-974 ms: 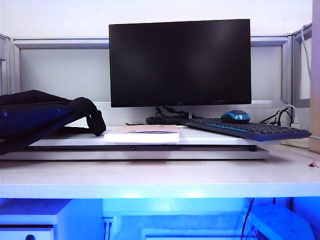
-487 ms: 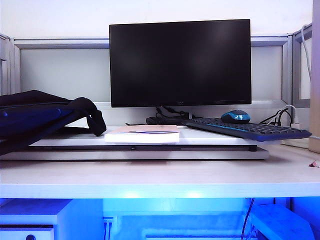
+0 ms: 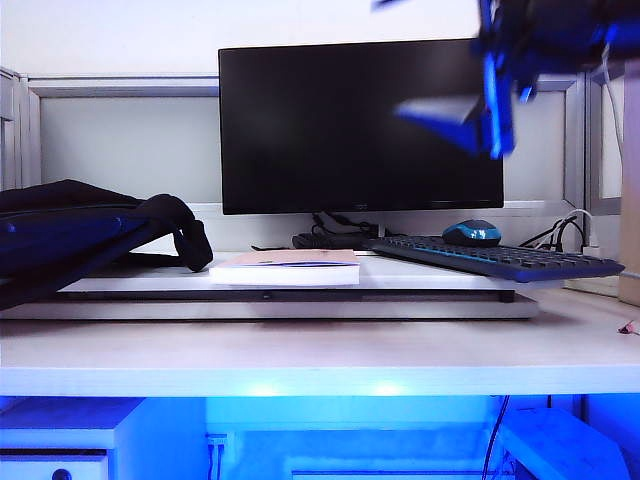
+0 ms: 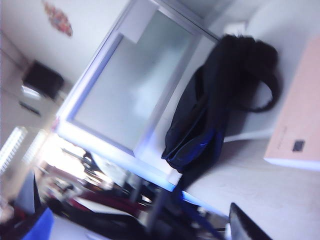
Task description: Pick up the book on the desk and put it into the open backpack.
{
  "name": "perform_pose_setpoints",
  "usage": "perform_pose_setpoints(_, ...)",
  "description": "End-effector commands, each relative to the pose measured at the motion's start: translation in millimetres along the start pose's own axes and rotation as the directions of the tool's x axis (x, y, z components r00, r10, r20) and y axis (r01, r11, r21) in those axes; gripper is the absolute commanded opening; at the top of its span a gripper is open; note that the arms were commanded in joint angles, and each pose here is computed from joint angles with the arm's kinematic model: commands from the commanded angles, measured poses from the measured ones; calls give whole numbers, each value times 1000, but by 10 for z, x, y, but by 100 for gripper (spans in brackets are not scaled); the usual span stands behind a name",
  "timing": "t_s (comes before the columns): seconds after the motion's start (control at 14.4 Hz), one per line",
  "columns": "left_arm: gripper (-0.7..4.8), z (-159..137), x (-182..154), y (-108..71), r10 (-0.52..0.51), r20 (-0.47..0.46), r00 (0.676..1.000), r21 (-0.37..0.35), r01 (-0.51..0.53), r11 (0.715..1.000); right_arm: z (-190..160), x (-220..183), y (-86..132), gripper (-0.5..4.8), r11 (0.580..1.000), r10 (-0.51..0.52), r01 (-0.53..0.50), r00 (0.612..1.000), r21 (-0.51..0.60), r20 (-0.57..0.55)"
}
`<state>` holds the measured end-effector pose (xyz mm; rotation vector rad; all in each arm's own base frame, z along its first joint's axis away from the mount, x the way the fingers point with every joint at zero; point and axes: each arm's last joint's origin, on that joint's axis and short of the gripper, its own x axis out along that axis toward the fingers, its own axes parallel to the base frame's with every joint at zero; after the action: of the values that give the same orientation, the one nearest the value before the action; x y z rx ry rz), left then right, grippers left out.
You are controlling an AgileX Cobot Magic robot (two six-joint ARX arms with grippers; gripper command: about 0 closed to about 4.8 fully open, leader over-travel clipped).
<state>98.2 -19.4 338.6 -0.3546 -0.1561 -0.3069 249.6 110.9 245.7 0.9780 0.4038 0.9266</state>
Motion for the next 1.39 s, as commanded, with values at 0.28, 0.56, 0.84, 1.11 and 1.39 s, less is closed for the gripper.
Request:
perform_pose_setpoints(0.28, 479, 1, -1, 3, 4, -13, 1000, 4, -4, 1000, -149, 216, -678, 479, 958, -120, 107, 992, 267, 32)
perform_pose_setpoints(0.56, 479, -2, -2, 3, 3, -16, 1000, 0, -3, 1000, -177, 466, -1102, 479, 918, -186, 179, 982, 354, -15)
perform_pose_setpoints(0.84, 479, -3, -2, 2, 1, -18, 1000, -1, -1, 1000, -259, 556, -1397, 479, 883, -239, 237, 970, 406, -47)
perform_pose_setpoints(1.11, 479, -8, -2, 4, 2, -23, 1000, -1, -2, 1000, -171, 728, -1481, 479, 890, -220, 215, 975, 403, -34)
perform_pose_setpoints(1.39, 479, -8, -2, 4, 3, -23, 1000, -1, -3, 1000, -96, 831, -1498, 479, 881, -231, 223, 972, 418, -31)
